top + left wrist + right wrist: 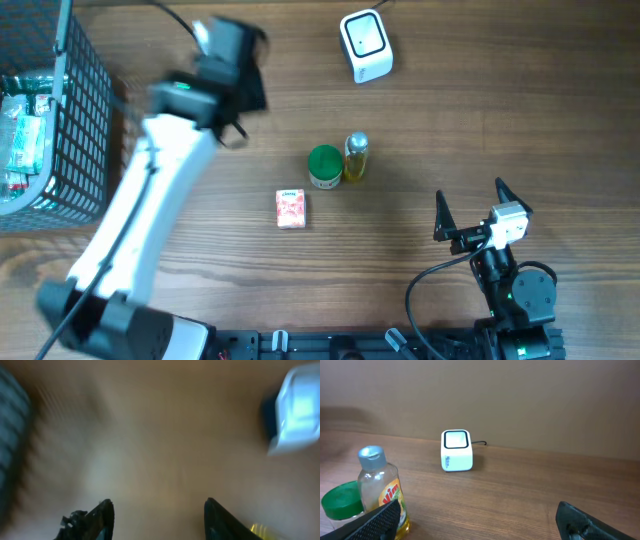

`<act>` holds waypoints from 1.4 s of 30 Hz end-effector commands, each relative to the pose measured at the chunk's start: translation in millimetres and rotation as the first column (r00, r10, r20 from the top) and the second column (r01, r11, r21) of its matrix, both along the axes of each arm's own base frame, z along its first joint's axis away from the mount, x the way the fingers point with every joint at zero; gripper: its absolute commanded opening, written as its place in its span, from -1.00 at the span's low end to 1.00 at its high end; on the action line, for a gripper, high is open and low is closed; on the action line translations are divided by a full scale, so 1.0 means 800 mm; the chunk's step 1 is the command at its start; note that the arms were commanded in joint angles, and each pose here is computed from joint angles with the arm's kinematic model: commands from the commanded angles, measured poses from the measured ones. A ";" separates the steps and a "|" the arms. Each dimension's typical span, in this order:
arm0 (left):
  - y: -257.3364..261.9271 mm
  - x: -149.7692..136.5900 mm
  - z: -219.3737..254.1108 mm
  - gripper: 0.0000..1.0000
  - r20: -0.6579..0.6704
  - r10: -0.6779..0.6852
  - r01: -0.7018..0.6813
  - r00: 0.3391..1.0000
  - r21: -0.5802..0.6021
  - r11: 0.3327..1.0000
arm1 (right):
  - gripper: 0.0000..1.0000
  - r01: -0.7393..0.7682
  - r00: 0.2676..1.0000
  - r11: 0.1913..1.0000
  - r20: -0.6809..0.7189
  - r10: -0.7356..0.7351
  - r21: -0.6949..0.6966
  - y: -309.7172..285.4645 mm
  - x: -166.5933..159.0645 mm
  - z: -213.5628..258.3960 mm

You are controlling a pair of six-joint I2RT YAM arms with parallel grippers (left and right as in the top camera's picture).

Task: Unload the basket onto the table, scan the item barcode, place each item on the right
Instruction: 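Release the Kleenex pack left of the jar and withdraw the left gripper, then reach the left gripper into the basket and grasp the green glove pack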

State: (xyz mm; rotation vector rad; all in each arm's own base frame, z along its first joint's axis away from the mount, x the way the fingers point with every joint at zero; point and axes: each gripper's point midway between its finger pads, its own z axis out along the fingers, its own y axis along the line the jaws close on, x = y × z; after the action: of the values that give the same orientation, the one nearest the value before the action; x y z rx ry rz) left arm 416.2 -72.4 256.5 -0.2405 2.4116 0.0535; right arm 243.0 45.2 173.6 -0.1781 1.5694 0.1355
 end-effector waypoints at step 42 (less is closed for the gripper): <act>0.534 -0.026 -0.190 1.00 -0.281 0.230 -0.204 0.932 0.120 0.972 | 1.00 0.014 1.000 1.000 0.005 -0.014 0.003 -0.003 0.000 0.001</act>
State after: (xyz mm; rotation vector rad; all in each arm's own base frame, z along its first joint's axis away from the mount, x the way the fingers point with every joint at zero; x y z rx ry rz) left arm 392.7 353.8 143.7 -0.5766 2.5775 0.3567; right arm 243.1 45.2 173.6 -0.1778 1.5690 0.1352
